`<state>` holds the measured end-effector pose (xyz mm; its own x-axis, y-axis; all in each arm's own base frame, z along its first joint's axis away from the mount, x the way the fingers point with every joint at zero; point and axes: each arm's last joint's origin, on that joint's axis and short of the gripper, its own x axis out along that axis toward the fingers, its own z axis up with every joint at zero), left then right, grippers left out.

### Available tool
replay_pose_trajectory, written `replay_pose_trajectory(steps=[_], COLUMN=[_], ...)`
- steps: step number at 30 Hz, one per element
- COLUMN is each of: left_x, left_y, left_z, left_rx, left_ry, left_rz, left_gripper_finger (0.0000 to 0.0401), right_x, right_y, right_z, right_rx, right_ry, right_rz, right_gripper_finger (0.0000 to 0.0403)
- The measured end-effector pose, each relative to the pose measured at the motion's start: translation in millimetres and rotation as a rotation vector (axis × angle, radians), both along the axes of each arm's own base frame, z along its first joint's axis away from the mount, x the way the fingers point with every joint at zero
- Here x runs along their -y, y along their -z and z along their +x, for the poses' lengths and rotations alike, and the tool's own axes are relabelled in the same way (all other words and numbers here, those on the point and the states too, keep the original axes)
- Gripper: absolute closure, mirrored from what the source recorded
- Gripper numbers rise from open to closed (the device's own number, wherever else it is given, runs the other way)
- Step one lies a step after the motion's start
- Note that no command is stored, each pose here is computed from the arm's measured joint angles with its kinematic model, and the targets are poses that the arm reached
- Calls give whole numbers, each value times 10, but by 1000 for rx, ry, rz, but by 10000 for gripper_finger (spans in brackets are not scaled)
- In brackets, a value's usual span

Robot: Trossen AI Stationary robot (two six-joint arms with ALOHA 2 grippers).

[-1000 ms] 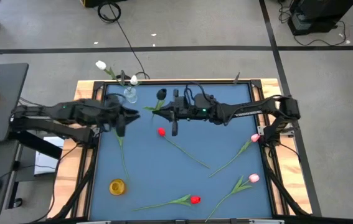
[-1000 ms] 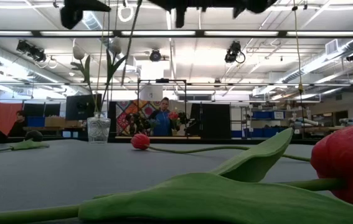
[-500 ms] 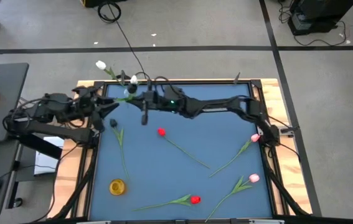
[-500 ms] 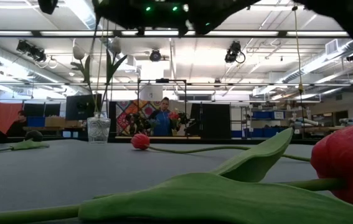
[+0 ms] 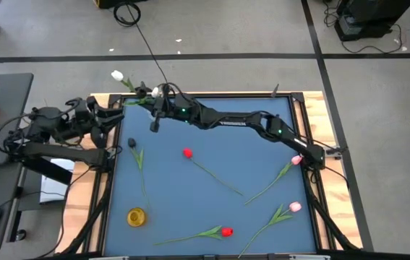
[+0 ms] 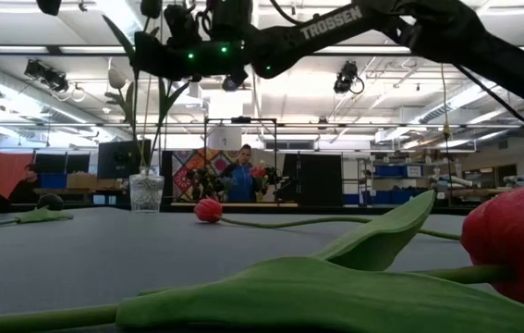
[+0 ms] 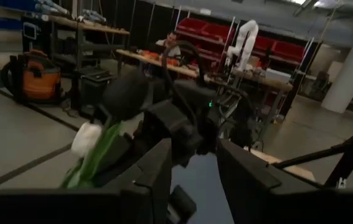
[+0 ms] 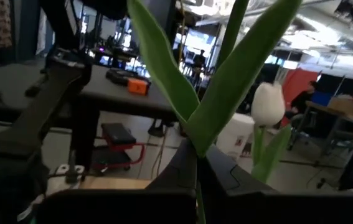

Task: Sort flowers into vase by color
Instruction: Put the right black tulip into the transparent vase

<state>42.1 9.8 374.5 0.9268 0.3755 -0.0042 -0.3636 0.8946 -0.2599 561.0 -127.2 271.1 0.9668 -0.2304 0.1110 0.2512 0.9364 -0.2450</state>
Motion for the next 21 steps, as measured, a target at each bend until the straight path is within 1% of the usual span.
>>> replay_pose_trajectory(steps=[5, 10, 17, 21], left_x=[0, 0, 0, 0], left_y=[15, 14, 14, 14], left_z=[3, 5, 5, 5], left_rx=[-23, -22, -21, -16], left_ry=[0, 0, 0, 0], left_rz=[15, 15, 14, 3], left_gripper_finger=[267, 267, 267, 267], right_x=[110, 216, 208, 148], right_y=[-21, -22, -10, -105], right_z=[-25, -57, -55, -70], right_rx=[-4, -12, -24, -5], right_ry=[45, 78, 81, 82], right_rz=[-2, 24, 34, 23], right_gripper_finger=[396, 396, 396, 396])
